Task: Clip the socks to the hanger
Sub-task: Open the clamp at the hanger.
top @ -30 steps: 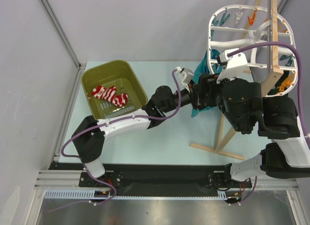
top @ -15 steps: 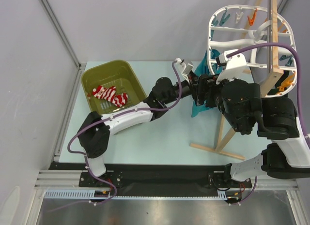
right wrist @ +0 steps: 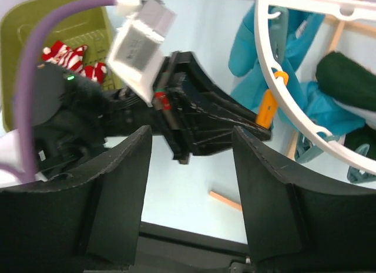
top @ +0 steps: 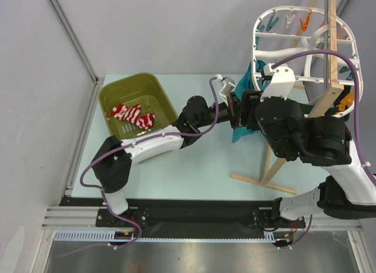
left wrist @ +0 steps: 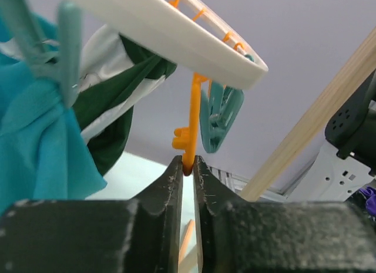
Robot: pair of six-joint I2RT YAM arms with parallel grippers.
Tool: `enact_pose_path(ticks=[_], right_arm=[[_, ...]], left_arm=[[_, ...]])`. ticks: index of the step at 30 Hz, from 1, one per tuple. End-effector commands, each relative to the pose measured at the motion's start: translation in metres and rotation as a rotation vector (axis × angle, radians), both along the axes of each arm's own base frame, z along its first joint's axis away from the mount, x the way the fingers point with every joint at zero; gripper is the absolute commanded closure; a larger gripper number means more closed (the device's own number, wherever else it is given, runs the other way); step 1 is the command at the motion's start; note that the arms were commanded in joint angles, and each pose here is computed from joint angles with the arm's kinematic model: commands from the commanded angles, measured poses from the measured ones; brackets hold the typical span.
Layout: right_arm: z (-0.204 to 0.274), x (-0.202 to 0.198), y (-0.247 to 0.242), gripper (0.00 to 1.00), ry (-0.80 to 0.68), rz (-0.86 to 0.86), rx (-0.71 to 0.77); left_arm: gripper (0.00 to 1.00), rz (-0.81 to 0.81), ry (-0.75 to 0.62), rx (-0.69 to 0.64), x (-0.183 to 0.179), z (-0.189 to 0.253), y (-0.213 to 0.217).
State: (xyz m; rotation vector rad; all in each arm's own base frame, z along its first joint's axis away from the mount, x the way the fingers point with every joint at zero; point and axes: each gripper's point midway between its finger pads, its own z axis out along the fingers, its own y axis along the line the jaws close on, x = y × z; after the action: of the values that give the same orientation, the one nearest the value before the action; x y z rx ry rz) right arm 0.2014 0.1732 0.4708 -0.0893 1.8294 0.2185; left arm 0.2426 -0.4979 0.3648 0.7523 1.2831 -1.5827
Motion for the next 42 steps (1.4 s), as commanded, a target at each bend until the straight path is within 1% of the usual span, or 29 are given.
enact_pose_path(ticks=[1,2,3,4,5,7,8,9,11,12,14,15,16,18,19,21,22,23,26,30,32,34,35,36,37,38,40,41,42], right_arm=[[-0.009,0.003,-0.016,0.39,0.033,-0.098,0.053],[-0.016,0.002,-0.020,0.41,0.055,-0.125,0.068],[-0.019,0.002,-0.022,0.41,0.065,-0.139,0.070],[-0.022,0.003,-0.024,0.41,0.077,-0.155,0.072],[-0.026,0.003,-0.028,0.39,0.091,-0.173,0.077],[-0.029,0.002,-0.029,0.36,0.102,-0.168,0.089],[-0.030,0.002,-0.030,0.36,0.105,-0.174,0.092],[-0.035,0.002,-0.030,0.36,0.116,-0.186,0.103],[-0.040,0.003,-0.030,0.37,0.133,-0.195,0.113],[-0.047,0.006,-0.030,0.36,0.153,-0.219,0.125],[-0.051,0.009,-0.031,0.36,0.163,-0.253,0.141],[-0.051,0.011,-0.033,0.36,0.159,-0.281,0.176],[-0.052,0.012,-0.034,0.35,0.159,-0.298,0.193],[-0.051,0.016,-0.042,0.36,0.149,-0.338,0.217],[-0.051,0.017,-0.046,0.36,0.150,-0.366,0.245],[-0.050,0.020,-0.052,0.37,0.141,-0.401,0.261],[-0.050,0.022,-0.057,0.37,0.138,-0.424,0.272],[-0.050,0.023,-0.060,0.37,0.137,-0.439,0.277],[-0.048,0.028,-0.070,0.37,0.130,-0.485,0.298],[-0.049,0.031,-0.067,0.39,0.141,-0.482,0.290],[-0.050,0.031,-0.066,0.39,0.143,-0.471,0.284],[-0.053,0.031,-0.064,0.39,0.147,-0.451,0.266],[-0.053,0.030,-0.065,0.39,0.149,-0.436,0.253],[-0.054,0.028,-0.064,0.38,0.158,-0.416,0.239],[-0.054,0.028,-0.063,0.38,0.161,-0.403,0.230],[-0.056,0.026,-0.060,0.38,0.173,-0.378,0.225],[-0.052,0.023,-0.063,0.38,0.169,-0.353,0.210],[-0.050,0.022,-0.063,0.38,0.166,-0.341,0.212],[-0.049,0.019,-0.062,0.38,0.168,-0.319,0.215]], left_arm=[[0.86,0.071,-0.029,-0.047,-0.005,0.030,0.026],[0.93,0.102,-0.037,-0.052,-0.006,0.038,0.032],[0.95,0.138,-0.066,-0.041,-0.004,0.039,0.034],[0.95,0.173,-0.062,-0.011,-0.002,0.031,0.036],[0.95,0.214,-0.067,-0.013,-0.001,0.033,0.037],[0.95,0.217,-0.096,-0.022,-0.003,0.039,0.039],[0.99,0.216,-0.097,-0.020,-0.003,0.041,0.038],[1.00,0.219,-0.106,-0.014,-0.002,0.040,0.037],[1.00,0.236,-0.122,-0.004,-0.005,0.041,0.036],[1.00,0.272,-0.147,0.003,0.000,0.041,0.037],[1.00,0.307,-0.164,0.029,-0.003,0.039,0.036],[1.00,0.362,-0.199,0.043,0.002,0.039,0.038],[1.00,0.381,-0.208,0.051,-0.003,0.039,0.038],[1.00,0.442,-0.226,0.061,0.000,0.038,0.042],[1.00,0.516,-0.209,0.073,0.005,0.037,0.047],[1.00,0.585,-0.241,0.089,0.007,0.037,0.052],[1.00,0.648,-0.241,0.092,0.006,0.037,0.054],[1.00,0.681,-0.272,0.103,0.007,0.037,0.056],[1.00,0.770,-0.307,0.128,0.007,0.036,0.058],[1.00,0.846,-0.349,0.160,0.009,0.035,0.057],[1.00,0.836,-0.361,0.153,0.005,0.040,0.054],[1.00,0.819,-0.362,0.187,0.005,0.039,0.049],[0.88,0.803,-0.359,0.201,0.004,0.039,0.047],[0.73,0.781,-0.361,0.229,0.002,0.034,0.045],[0.56,0.768,-0.351,0.224,-0.001,0.035,0.049],[0.35,0.747,-0.327,0.214,-0.005,0.033,0.050],[0.32,0.700,-0.306,0.193,-0.016,0.027,0.058],[0.32,0.680,-0.266,0.172,-0.020,0.027,0.061],[0.34,0.664,-0.249,0.158,-0.023,0.026,0.064]])
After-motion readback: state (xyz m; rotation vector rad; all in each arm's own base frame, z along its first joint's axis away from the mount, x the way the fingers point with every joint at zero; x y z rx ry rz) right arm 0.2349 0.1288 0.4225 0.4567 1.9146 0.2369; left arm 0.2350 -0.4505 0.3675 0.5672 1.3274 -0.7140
